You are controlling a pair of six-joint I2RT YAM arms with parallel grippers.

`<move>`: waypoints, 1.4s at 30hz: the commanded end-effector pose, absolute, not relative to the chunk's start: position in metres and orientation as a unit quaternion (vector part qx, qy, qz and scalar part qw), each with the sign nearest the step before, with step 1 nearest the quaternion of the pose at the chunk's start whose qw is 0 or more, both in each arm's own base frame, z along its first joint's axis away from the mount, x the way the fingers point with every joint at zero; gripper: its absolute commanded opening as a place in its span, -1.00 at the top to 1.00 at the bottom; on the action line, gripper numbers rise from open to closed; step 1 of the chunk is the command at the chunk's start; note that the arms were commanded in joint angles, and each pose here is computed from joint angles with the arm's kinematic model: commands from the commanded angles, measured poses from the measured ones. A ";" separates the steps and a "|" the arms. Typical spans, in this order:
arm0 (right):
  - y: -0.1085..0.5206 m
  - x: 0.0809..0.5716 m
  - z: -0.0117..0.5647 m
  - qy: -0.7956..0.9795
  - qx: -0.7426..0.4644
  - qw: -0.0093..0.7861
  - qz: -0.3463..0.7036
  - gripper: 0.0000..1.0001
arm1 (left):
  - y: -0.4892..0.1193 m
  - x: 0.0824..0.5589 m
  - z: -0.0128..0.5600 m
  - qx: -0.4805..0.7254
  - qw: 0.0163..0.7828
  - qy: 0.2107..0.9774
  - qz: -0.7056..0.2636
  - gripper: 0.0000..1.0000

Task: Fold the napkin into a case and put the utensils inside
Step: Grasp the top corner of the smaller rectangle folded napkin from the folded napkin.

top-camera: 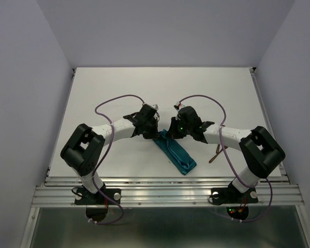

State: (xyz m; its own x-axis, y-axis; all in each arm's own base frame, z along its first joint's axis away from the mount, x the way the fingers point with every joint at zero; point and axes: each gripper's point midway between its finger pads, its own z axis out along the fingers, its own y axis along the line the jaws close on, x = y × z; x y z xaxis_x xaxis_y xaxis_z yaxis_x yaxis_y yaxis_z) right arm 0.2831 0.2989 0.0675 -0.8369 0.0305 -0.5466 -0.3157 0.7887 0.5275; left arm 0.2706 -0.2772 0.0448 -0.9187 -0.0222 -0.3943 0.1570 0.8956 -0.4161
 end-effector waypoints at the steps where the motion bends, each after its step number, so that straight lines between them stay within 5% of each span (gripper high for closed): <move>1: 0.310 0.280 0.082 0.901 -0.106 0.266 0.328 0.99 | -0.281 0.276 0.063 0.028 0.212 0.941 -0.264 1.00; 23: 0.336 0.294 0.032 0.926 -0.101 0.215 0.293 0.99 | -0.282 0.276 0.073 0.019 0.205 0.927 -0.312 1.00; 33: 0.347 0.313 0.062 0.910 -0.075 0.258 0.315 0.99 | -0.280 0.269 0.065 0.028 0.196 0.930 -0.309 1.00; 42: 0.343 0.294 0.071 0.892 -0.103 0.269 0.348 0.46 | -0.277 0.272 0.057 0.036 0.197 0.934 -0.297 1.00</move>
